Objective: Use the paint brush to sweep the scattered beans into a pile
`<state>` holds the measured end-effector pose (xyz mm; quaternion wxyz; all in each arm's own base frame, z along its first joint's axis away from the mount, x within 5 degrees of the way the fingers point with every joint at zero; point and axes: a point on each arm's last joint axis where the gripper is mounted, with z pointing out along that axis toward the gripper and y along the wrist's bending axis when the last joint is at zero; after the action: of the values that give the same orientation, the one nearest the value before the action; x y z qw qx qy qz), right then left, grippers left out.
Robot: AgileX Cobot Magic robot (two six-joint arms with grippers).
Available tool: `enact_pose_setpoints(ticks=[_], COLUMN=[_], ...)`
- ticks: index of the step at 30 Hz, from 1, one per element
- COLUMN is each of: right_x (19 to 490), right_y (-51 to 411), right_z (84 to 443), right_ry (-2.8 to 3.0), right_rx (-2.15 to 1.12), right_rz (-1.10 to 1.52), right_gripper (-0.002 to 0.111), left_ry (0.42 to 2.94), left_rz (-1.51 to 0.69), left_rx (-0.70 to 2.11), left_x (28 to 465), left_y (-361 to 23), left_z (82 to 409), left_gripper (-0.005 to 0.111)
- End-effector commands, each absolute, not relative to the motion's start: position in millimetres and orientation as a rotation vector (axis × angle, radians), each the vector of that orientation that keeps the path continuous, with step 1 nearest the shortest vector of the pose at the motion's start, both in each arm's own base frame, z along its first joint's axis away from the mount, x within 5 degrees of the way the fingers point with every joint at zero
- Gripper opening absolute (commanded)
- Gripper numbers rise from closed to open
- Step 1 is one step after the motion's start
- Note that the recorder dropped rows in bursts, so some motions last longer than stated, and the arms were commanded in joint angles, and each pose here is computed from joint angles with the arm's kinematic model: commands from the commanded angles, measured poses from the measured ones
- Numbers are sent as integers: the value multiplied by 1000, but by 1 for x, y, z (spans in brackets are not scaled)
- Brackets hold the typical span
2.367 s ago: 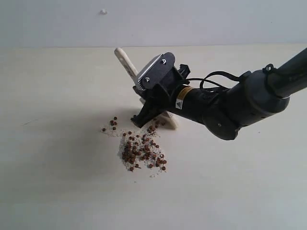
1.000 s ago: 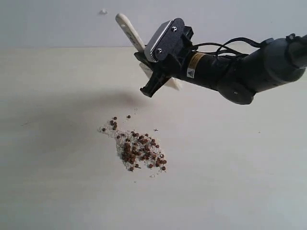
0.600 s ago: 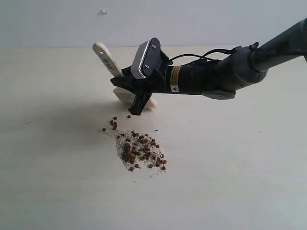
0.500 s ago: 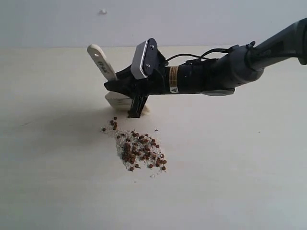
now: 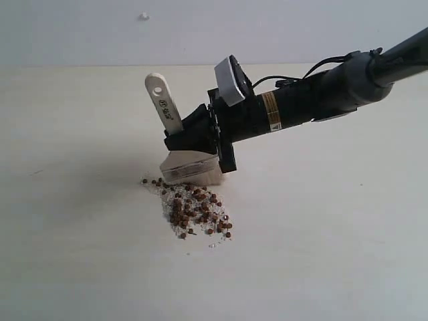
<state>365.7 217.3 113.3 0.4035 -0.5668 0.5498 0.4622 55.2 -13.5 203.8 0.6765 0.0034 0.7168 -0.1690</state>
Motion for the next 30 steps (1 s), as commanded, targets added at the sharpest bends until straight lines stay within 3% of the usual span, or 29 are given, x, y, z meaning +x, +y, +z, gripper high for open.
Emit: enact_pose_setpoints(ticks=[1, 8, 13, 18, 23, 30], right_x=[369, 373, 388, 394, 391, 375], right_y=[217, 217, 215, 215, 217, 218], right_z=[147, 159, 144, 124, 100, 100], right_ry=[1297, 1178, 1266, 1285, 1301, 1318], right_rx=[-1405, -1391, -1356, -1305, -1286, -1353], right_rz=[1100, 996, 814, 792, 881, 1091], right_gripper=[0, 0, 0, 0, 0, 0], left_ry=[1606, 1606, 1606, 1606, 1606, 1606], left_rz=[-387, -387, -387, -387, -387, -387], left_rx=[10, 10, 10, 10, 10, 10], left_x=[55, 55, 55, 55, 55, 55], left_y=[-14, -14, -14, -14, -14, -14], left_z=[203, 203, 203, 203, 203, 203], left_gripper=[0, 0, 0, 0, 0, 0])
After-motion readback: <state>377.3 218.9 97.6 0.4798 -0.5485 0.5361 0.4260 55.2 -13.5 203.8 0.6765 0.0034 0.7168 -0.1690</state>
